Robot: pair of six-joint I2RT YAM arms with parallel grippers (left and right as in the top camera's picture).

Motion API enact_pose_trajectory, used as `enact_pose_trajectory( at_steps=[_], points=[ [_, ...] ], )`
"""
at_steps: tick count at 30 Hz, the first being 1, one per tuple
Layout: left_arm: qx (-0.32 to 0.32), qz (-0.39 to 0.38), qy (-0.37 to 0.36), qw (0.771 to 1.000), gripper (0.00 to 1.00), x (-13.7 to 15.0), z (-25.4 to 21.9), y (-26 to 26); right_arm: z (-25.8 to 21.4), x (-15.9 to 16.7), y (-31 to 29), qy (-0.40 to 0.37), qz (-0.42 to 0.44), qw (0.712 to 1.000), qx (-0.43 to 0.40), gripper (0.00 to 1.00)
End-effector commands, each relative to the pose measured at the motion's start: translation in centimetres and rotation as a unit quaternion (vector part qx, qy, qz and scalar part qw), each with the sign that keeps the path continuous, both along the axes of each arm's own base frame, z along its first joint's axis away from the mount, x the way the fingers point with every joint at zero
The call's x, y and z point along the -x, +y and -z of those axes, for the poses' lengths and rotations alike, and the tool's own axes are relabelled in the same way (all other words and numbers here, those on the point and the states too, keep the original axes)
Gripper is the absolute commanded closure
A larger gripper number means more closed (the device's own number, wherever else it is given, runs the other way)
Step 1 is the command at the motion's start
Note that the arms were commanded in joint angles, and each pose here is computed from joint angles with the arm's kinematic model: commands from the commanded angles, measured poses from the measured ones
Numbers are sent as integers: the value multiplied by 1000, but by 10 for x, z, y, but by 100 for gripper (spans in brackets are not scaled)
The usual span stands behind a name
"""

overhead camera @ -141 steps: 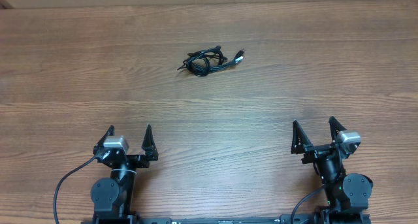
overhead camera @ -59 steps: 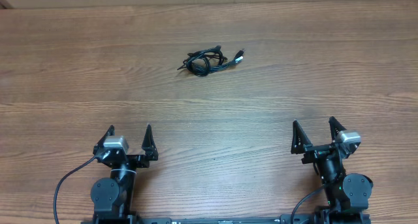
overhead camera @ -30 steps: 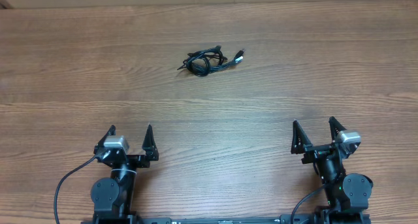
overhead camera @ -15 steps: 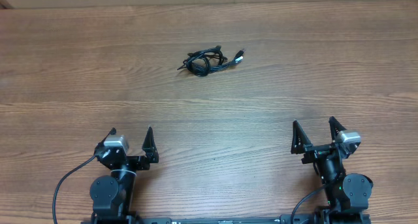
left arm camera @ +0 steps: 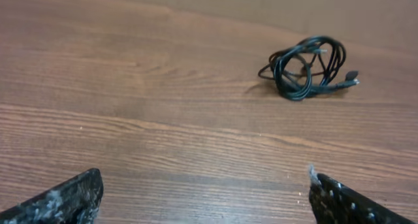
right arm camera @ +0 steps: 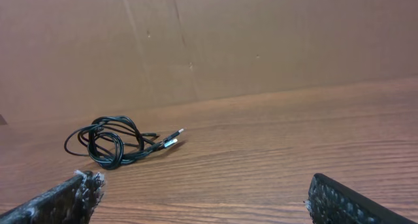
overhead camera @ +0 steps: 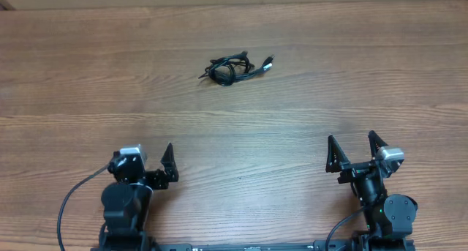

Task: Untangle cables
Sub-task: 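Raise the left arm and move the left gripper forward toward the cable bundle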

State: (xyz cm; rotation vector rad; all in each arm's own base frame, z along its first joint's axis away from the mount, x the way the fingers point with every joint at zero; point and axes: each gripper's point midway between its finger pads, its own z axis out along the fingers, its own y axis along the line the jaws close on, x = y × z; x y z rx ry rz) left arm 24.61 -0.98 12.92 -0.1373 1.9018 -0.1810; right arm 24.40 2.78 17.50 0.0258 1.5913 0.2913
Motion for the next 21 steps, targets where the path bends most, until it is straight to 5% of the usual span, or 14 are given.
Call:
enact_pose_trajectory(
  at_steps=[1, 21],
  points=[
    [3, 3, 26, 1000, 0, -10, -6, -1, 2, 0, 0, -2, 2, 1000, 2, 0],
    [9, 64, 268, 961, 0, -52, 54, -19, 2, 0, 0, -2, 2, 1000, 2, 0]
  ],
)
